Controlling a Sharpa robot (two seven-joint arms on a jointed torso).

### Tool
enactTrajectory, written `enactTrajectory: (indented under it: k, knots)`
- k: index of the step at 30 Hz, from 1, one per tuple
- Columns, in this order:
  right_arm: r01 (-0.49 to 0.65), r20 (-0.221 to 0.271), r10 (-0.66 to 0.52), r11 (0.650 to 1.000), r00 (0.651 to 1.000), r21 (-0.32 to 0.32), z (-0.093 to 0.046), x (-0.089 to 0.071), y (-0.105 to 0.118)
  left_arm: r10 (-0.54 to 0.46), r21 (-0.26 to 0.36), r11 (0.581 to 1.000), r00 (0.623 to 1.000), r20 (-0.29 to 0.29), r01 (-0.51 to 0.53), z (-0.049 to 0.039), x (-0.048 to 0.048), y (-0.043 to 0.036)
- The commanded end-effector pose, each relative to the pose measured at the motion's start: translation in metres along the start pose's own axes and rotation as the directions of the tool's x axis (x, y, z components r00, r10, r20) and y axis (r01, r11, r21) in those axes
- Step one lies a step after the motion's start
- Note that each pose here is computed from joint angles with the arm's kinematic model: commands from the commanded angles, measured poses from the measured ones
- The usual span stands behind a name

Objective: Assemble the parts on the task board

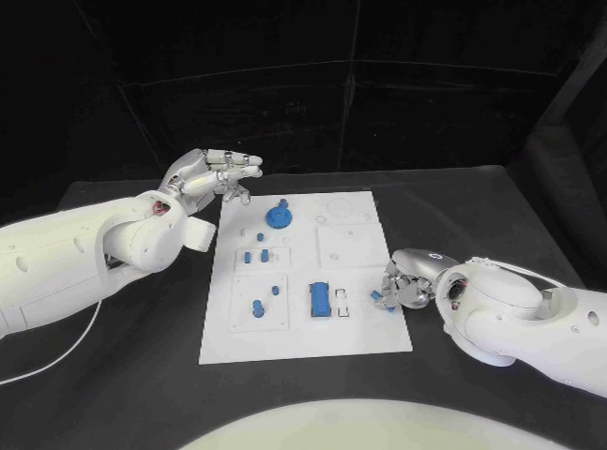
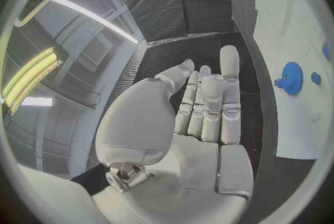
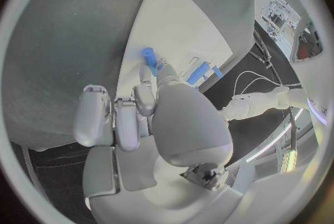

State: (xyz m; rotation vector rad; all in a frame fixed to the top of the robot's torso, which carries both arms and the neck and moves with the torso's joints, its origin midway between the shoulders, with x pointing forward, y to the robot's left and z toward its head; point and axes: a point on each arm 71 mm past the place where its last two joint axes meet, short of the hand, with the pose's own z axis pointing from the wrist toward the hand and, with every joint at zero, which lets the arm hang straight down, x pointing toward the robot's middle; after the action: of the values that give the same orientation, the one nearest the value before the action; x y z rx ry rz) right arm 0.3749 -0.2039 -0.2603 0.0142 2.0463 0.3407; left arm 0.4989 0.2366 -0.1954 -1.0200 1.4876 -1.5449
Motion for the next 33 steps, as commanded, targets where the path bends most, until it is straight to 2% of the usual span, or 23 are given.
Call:
enactTrajectory:
  k: [1, 9, 20, 33]
  knots:
    - [-0.065, -0.022, 0.066, 0.998, 0.998, 0.025, -0.002, 0.005, -0.002, -0.005, 0.004, 1.0, 1.0, -0.01, 0.005, 0.0007, 0.0013, -0.0008]
    - [-0.14, -0.024, 0.14, 0.99, 0.99, 0.02, -0.006, 0.005, 0.002, -0.006, 0.004, 1.0, 1.0, -0.011, 0.006, 0.0017, 0.0021, -0.0005]
    - [-0.205, 0.026, 0.205, 0.978, 0.978, -0.029, -0.01, 0.001, 0.012, -0.007, 0.004, 1.0, 1.0, -0.013, 0.007, 0.0021, 0.0029, -0.0005]
    - [-0.227, 0.015, 0.228, 0.973, 0.974, -0.052, -0.002, 0.004, 0.026, -0.007, 0.004, 1.0, 1.0, -0.015, 0.007, 0.0015, 0.003, -0.0007]
